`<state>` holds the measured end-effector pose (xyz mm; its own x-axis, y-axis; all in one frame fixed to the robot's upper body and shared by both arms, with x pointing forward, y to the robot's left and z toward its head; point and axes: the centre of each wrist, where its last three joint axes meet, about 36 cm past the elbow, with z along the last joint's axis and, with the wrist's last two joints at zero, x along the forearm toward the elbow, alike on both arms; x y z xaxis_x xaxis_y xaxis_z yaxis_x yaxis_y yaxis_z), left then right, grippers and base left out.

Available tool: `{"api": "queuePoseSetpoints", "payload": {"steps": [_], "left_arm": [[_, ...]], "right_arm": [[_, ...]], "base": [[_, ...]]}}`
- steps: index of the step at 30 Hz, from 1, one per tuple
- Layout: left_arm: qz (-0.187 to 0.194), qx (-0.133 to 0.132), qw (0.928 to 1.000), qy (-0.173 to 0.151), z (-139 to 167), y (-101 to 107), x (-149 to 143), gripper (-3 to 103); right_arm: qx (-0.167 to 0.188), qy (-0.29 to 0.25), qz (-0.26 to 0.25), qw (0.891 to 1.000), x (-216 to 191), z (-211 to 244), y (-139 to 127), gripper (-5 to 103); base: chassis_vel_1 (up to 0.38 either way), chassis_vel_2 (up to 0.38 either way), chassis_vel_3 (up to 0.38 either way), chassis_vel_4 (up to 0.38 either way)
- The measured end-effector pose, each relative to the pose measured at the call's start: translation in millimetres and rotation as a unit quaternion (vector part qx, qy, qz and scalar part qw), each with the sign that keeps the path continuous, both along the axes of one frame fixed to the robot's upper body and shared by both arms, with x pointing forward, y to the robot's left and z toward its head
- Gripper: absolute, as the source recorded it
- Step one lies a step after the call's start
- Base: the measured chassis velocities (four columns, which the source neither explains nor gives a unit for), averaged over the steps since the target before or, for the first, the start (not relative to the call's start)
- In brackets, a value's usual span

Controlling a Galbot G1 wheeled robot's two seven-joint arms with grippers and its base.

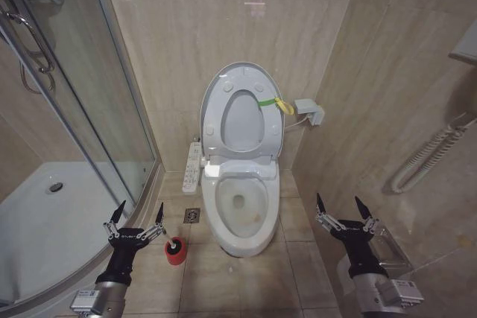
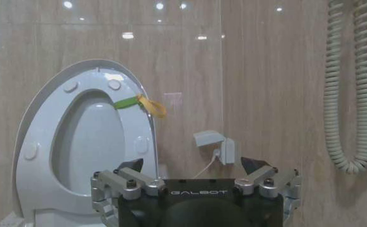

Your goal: Open the toilet lid, clean the toilet bowl with a toilet brush, close the toilet lid, and flush.

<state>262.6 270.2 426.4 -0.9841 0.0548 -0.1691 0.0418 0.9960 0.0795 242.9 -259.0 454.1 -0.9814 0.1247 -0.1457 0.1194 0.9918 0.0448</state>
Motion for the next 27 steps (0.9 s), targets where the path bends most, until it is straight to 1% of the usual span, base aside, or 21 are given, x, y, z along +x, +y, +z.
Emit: {"api": "queuePoseSetpoints", "payload": {"steps": [27], "left_arm": [[0.0, 0.0, 1.0, 0.0, 0.0, 0.0, 0.0, 100]], "right_arm": [[0.0, 0.0, 0.0, 1.0, 0.0, 0.0, 0.0, 100]], "base": [[0.0, 0.0, 0.0, 0.0]]}}
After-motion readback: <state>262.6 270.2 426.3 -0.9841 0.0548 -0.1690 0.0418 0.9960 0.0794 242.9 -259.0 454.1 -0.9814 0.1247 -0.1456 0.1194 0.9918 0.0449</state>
